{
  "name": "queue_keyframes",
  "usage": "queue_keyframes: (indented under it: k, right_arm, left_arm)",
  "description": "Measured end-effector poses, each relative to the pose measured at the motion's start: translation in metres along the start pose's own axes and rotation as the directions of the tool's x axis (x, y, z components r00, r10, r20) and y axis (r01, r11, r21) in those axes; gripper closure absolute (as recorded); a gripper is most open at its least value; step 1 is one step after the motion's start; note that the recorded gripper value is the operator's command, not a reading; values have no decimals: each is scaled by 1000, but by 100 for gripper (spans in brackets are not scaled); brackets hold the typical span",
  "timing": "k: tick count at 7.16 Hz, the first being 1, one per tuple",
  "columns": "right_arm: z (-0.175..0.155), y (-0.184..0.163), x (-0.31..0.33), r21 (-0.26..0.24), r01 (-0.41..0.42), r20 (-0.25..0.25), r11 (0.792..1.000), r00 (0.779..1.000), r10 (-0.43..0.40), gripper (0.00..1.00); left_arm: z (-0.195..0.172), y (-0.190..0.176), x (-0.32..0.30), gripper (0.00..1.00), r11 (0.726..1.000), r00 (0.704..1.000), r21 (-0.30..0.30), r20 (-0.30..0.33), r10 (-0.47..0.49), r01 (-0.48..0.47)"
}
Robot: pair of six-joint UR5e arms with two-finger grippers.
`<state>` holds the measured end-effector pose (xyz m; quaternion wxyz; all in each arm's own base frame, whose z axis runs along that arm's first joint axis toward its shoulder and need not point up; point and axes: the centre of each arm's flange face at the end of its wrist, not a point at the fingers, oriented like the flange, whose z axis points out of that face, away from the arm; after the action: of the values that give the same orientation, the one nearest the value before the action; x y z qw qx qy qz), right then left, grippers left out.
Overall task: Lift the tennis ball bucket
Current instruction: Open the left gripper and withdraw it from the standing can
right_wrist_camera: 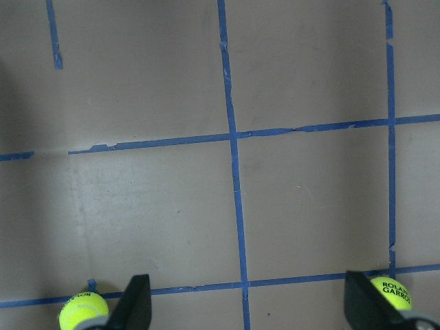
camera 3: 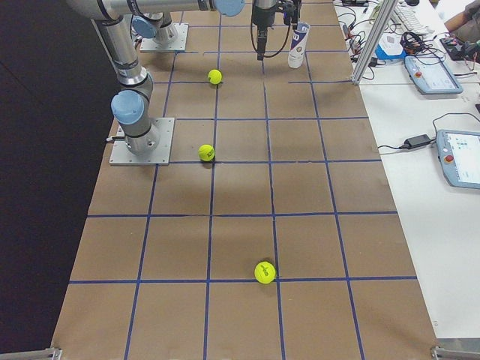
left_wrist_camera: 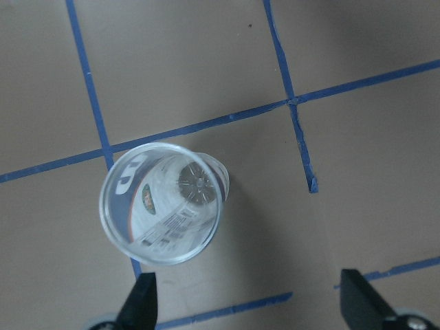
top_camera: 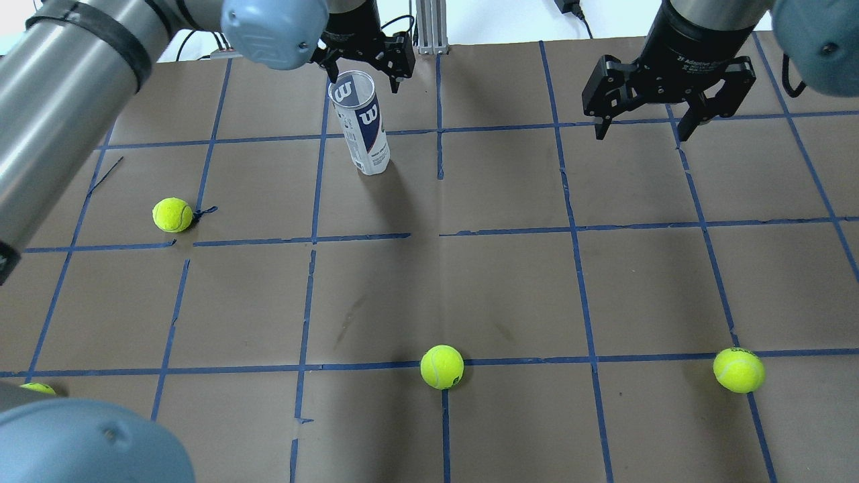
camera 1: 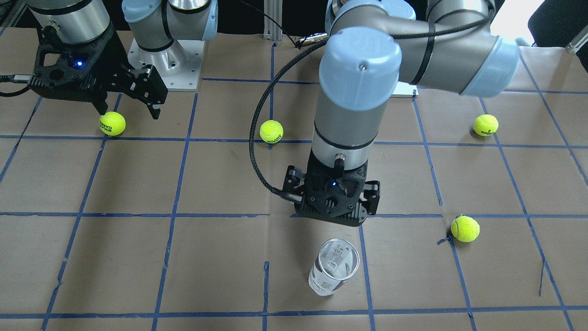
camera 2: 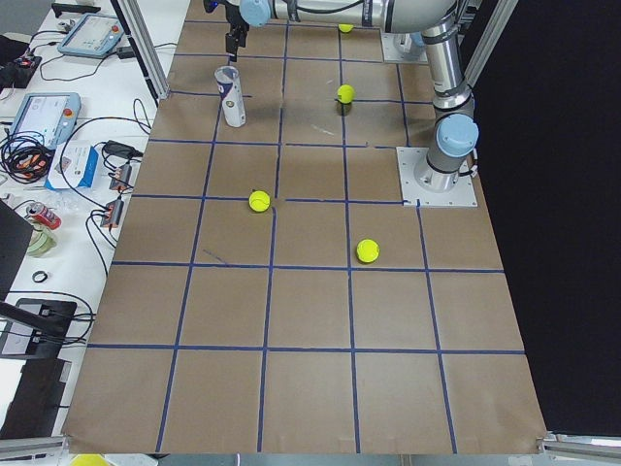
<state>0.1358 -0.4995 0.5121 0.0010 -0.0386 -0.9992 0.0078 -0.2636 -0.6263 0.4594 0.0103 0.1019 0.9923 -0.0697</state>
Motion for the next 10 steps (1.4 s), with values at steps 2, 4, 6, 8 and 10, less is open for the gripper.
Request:
queue_keyframes:
  k: [2, 4, 6, 8, 10]
  right_arm:
    - [-2, 2, 0, 5, 5, -1, 1000, 1000, -5, 0]
    - [-6, 4, 0, 12, 8, -7, 1000, 1000, -8, 0]
    - [-7, 5, 0, 15, 9, -9, 1000, 1000, -9, 0]
    - [-8, 5, 0, 17, 8, -9, 1000, 1000, -8, 0]
    - [-8, 6, 0, 17, 9, -10, 1000, 1000, -9, 0]
  left_arm:
    - [-53, 60, -43, 0, 995, 996, -57, -21, -89, 88]
    - [-56, 123, -93, 0, 972, 981, -140, -17, -195, 191]
    - [-54, 147, -108, 0, 964, 971, -124, -12, -238, 234]
    - [-56, 145, -112, 0, 962, 968, -117, -9, -249, 246]
    - [-56, 143, -113, 0, 962, 968, -118, -12, -251, 248]
